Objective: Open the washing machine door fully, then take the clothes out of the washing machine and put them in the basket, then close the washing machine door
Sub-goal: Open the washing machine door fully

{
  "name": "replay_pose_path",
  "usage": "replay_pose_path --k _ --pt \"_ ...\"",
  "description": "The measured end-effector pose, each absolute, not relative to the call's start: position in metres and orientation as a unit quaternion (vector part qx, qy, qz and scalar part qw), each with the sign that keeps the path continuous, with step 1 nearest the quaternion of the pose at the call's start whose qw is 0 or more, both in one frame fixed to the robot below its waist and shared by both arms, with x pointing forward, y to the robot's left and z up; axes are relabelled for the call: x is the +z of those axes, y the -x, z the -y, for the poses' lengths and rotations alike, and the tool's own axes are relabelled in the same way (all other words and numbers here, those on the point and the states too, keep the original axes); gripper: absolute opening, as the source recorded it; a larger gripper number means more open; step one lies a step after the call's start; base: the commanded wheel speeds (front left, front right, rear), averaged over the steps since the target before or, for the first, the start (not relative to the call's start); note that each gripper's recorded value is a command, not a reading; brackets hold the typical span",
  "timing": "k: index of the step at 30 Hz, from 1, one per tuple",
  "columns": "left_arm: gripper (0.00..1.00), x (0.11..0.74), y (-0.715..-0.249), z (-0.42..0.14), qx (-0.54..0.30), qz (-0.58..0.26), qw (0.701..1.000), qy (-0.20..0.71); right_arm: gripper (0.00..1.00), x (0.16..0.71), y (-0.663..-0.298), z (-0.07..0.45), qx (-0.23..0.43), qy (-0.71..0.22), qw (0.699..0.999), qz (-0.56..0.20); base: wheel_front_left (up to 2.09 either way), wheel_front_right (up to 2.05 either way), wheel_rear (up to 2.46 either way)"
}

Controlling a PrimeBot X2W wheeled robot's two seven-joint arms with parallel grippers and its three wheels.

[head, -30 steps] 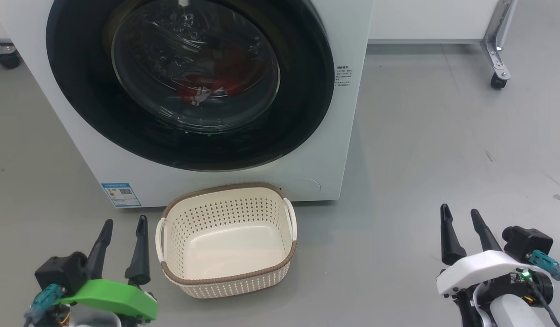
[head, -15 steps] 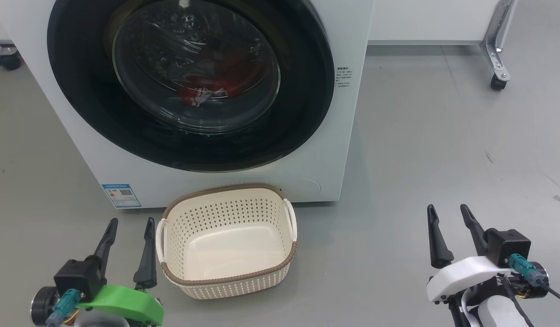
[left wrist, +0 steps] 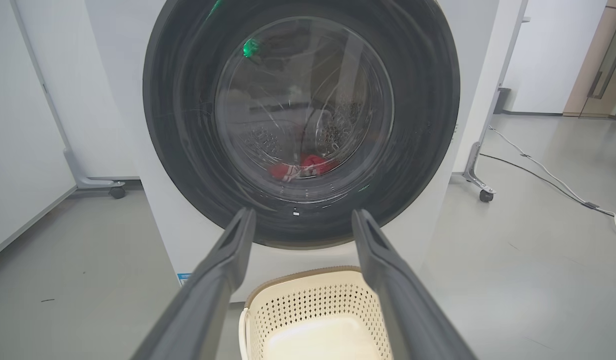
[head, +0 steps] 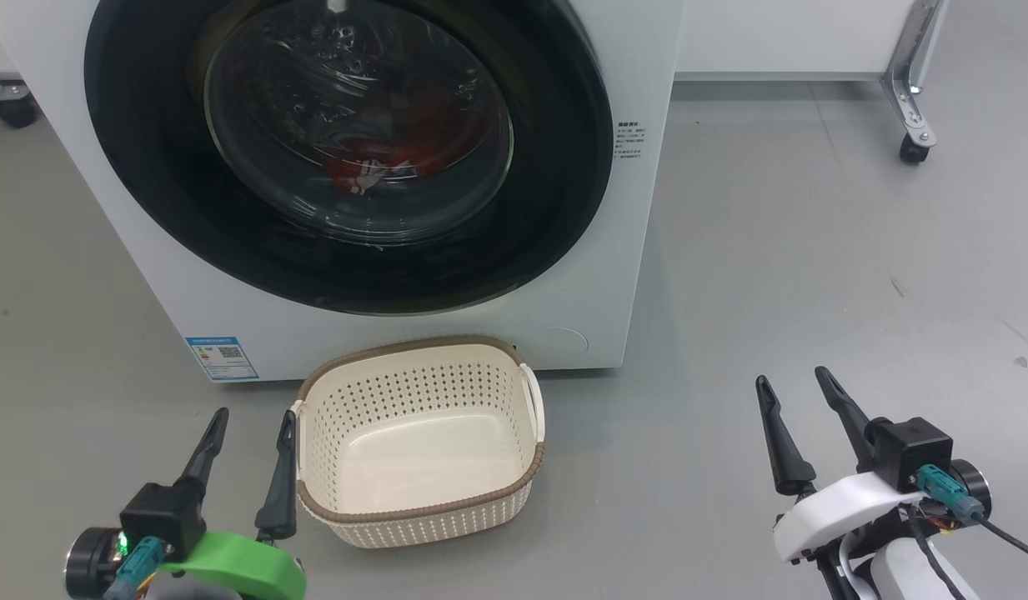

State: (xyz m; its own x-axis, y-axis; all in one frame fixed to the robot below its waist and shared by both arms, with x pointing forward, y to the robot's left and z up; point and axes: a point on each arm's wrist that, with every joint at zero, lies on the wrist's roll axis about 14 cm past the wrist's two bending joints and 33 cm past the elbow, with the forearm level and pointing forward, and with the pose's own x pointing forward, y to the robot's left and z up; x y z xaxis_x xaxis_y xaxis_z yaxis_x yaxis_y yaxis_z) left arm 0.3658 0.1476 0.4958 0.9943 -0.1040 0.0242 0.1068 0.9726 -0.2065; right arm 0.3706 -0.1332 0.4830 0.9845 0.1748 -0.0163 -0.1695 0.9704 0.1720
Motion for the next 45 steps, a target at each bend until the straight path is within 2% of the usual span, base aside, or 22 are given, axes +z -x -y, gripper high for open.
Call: replay_pose_path --k 24,25,26,27,35,41,45 --pt "1.00 0.486 -0.366 -0.149 -0.048 -0.011 0.993 0.105 1.00 0.477 -0.372 0.142 0.070 -0.090 0.993 -0.024 0.00 0.00 0.00" --pt "1.00 0.486 -0.366 -0.149 -0.048 -0.011 0.993 0.105 0.69 0.476 -0.372 0.141 0.070 -0.090 0.993 -0.025 0.00 0.00 0.00" --pt "1.00 0.485 -0.366 -0.149 -0.048 -0.012 0.993 0.105 0.09 0.476 -0.372 0.141 0.070 -0.090 0.993 -0.025 0.00 0.00 0.00" --pt "1.00 0.485 -0.366 -0.149 -0.047 -0.012 0.993 0.105 0.00 0.476 -0.372 0.141 0.071 -0.091 0.993 -0.026 0.00 0.00 0.00" --pt "1.00 0.485 -0.367 -0.150 -0.045 -0.012 0.993 0.104 0.00 0.474 -0.373 0.137 0.080 -0.099 0.991 -0.028 0.00 0.00 0.00" --pt "1.00 0.485 -0.367 -0.150 -0.045 -0.012 0.993 0.104 0.00 0.476 -0.377 0.135 0.066 -0.163 0.984 -0.027 0.00 0.00 0.00" --pt "1.00 0.487 -0.372 -0.150 -0.046 -0.010 0.994 0.102 0.00 0.480 -0.385 0.139 0.046 -0.237 0.970 -0.019 0.00 0.00 0.00"
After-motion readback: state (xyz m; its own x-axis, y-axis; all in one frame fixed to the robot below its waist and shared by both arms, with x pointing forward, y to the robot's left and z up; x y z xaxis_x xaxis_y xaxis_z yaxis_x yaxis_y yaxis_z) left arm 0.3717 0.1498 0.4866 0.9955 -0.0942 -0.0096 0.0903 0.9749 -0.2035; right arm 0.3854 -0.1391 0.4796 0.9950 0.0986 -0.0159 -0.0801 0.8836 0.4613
